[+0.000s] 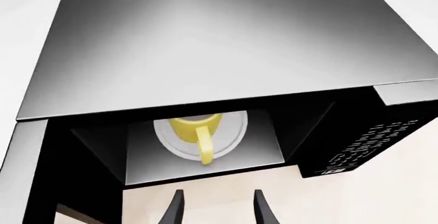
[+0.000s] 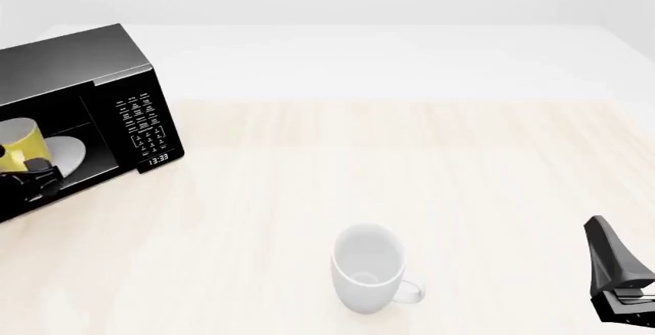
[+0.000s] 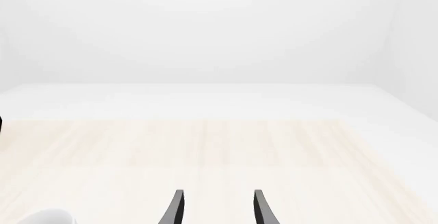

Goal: Put the yellow and white mug in the microwave and close it.

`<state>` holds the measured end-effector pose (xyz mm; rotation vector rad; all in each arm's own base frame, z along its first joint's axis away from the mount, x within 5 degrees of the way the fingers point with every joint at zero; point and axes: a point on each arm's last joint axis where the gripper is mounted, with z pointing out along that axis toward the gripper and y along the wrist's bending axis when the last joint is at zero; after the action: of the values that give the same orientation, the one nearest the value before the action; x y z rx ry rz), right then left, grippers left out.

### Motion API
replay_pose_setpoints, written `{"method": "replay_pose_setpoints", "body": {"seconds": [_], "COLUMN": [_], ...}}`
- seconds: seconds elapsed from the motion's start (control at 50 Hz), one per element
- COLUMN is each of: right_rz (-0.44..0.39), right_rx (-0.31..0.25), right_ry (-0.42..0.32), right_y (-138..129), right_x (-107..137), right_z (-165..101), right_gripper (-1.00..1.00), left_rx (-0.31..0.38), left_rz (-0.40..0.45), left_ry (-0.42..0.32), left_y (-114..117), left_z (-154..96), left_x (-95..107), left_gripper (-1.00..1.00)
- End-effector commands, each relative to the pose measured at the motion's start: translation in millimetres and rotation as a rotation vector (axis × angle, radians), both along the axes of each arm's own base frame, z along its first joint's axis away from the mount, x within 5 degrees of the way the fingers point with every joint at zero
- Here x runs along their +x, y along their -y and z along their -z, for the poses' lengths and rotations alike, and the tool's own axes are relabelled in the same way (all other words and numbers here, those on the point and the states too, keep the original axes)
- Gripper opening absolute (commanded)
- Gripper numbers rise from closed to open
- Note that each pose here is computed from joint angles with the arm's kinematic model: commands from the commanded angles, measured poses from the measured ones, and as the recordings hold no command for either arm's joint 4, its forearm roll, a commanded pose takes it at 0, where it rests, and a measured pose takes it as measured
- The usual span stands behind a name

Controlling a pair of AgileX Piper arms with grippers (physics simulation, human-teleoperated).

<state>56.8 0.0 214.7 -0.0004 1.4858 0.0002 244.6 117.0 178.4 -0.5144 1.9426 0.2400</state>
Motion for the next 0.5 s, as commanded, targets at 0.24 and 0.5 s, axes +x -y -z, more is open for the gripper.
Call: {"method": "replay_pose_setpoints", "body": {"seconds": [0.24, 0.5], "right_rz": [0.0, 0.0], "right_rx": [0.0, 0.0], "right_ry": [0.0, 0.0], "right_y": [0.0, 0.0], "right_x": [-0.1, -0.1], "right_z": [0.4, 0.4], "right_gripper": [1.0, 1.0], "left_rx": [0.017, 0.043], "left_rz": [0.013, 0.014], "left_ry": [0.076, 0.125], "left_y": [19.0, 25.3], "left_z": [-40.3, -65.1], "left_x": [-28.9, -42.8], "left_gripper": [1.0, 1.0]}}
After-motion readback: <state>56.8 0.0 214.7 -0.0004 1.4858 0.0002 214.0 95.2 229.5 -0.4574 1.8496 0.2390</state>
